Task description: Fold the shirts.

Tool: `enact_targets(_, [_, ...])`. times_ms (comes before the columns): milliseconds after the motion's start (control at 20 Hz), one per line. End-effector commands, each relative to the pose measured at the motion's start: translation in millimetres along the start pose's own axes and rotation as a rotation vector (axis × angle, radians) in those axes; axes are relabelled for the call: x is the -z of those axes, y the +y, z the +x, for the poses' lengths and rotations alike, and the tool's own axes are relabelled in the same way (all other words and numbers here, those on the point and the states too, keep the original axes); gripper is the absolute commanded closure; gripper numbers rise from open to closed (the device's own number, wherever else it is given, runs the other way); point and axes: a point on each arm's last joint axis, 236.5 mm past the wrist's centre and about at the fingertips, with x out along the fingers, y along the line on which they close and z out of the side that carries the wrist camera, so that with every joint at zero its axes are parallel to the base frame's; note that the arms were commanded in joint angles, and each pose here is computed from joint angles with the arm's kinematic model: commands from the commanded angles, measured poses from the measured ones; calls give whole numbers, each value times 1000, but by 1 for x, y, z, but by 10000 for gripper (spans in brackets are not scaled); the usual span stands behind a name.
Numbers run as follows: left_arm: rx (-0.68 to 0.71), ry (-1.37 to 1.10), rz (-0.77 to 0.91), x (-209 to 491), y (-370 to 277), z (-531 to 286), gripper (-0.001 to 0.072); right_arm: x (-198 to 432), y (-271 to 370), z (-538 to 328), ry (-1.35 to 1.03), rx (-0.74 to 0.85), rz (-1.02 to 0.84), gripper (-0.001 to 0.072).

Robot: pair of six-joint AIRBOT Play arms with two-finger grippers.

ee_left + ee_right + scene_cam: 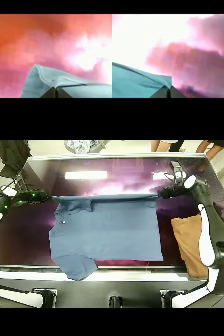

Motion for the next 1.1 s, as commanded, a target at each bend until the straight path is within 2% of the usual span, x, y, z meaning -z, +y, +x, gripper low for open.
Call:
enact_targets(0, [13,51,31,11,2,-9,682,16,6,-11,79,-16,-53,670])
enact_targets(150, [69,368,31,83,-3,-35,683,94,28,-35,414,-124,-82,670])
enact_targets(200, [49,473,39,109,3,-41,683,111,33,-36,478,-157,-97,670])
enact_targets(300, [1,553,-41,137,16,-37,683,132,37,-29,532,-181,-86,670])
enact_targets(450, [18,704,-101,184,18,-36,683,154,43,-16,596,-219,-65,670])
enact_targets(850, [-34,680,-172,184,30,-29,678,160,66,-7,616,-318,3,668])
enact_targets(900, [-30,665,-173,180,29,-28,598,159,66,-8,611,-317,3,566])
enact_targets(950, [-30,653,-169,174,28,-29,402,156,66,-11,607,-319,7,364])
enact_targets(1000, [-30,646,-172,166,28,-34,321,156,67,-21,623,-323,-10,254])
enact_targets(1050, [-25,642,-167,156,27,-44,320,158,62,-37,650,-307,-52,206])
